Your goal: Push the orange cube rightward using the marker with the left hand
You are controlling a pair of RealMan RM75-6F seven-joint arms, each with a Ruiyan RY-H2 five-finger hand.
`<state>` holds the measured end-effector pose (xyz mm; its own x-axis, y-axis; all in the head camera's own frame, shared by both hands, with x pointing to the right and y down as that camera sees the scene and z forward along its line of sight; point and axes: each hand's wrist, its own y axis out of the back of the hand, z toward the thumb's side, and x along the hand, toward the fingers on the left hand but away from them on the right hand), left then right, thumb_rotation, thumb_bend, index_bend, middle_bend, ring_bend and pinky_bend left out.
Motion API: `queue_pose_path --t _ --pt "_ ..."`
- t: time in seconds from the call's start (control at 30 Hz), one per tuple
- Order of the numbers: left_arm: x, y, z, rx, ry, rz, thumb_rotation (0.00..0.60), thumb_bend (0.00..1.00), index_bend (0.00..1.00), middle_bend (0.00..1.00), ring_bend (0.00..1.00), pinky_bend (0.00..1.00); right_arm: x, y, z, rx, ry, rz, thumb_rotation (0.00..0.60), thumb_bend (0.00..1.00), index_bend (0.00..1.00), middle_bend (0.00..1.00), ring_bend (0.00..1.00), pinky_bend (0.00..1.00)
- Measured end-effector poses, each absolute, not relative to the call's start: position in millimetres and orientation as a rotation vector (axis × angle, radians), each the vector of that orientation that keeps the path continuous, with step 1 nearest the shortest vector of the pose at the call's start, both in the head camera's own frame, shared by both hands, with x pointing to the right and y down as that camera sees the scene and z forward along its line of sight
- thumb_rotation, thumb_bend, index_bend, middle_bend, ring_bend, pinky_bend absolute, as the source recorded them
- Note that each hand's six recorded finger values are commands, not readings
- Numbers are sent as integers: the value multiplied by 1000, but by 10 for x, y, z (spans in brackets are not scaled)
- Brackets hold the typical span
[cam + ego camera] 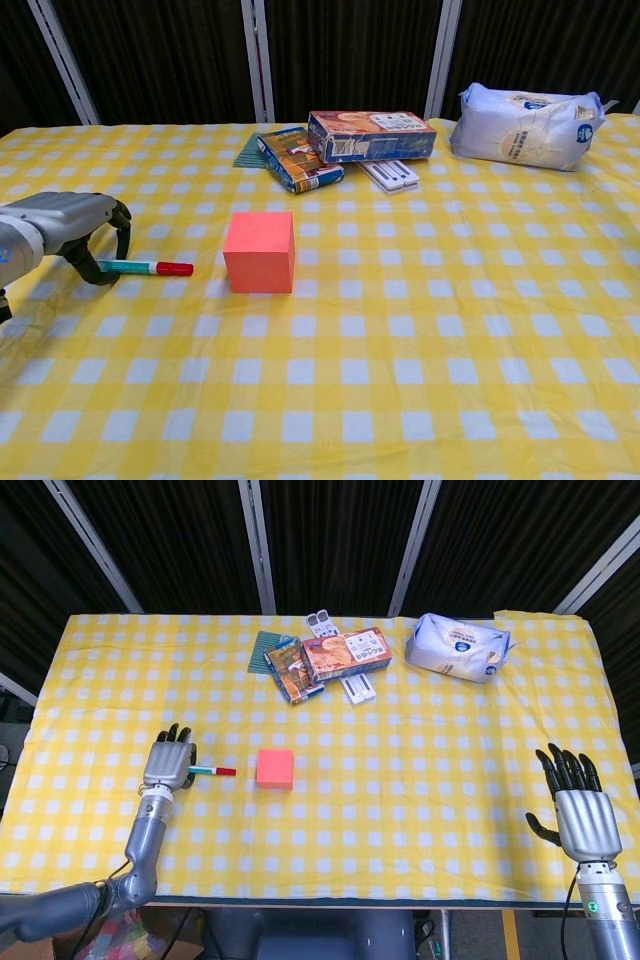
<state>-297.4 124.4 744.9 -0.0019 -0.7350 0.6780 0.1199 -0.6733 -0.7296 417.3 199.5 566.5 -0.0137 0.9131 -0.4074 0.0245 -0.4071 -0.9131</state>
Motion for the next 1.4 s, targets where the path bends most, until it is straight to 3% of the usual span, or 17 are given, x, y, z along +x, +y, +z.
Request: queue_pose_path --t 0.7,1.4 --pt "-2642 1230 7344 -1744 709 -1701 600 483 569 128 0 131 4172 1993 5662 -1531 -1026 1513 600 303 0 0 0 0" --pt "-1666 1180 7386 -1846 653 -1616 600 485 574 128 0 132 4184 1996 5643 -1540 -1038 1504 600 303 0 0 0 0"
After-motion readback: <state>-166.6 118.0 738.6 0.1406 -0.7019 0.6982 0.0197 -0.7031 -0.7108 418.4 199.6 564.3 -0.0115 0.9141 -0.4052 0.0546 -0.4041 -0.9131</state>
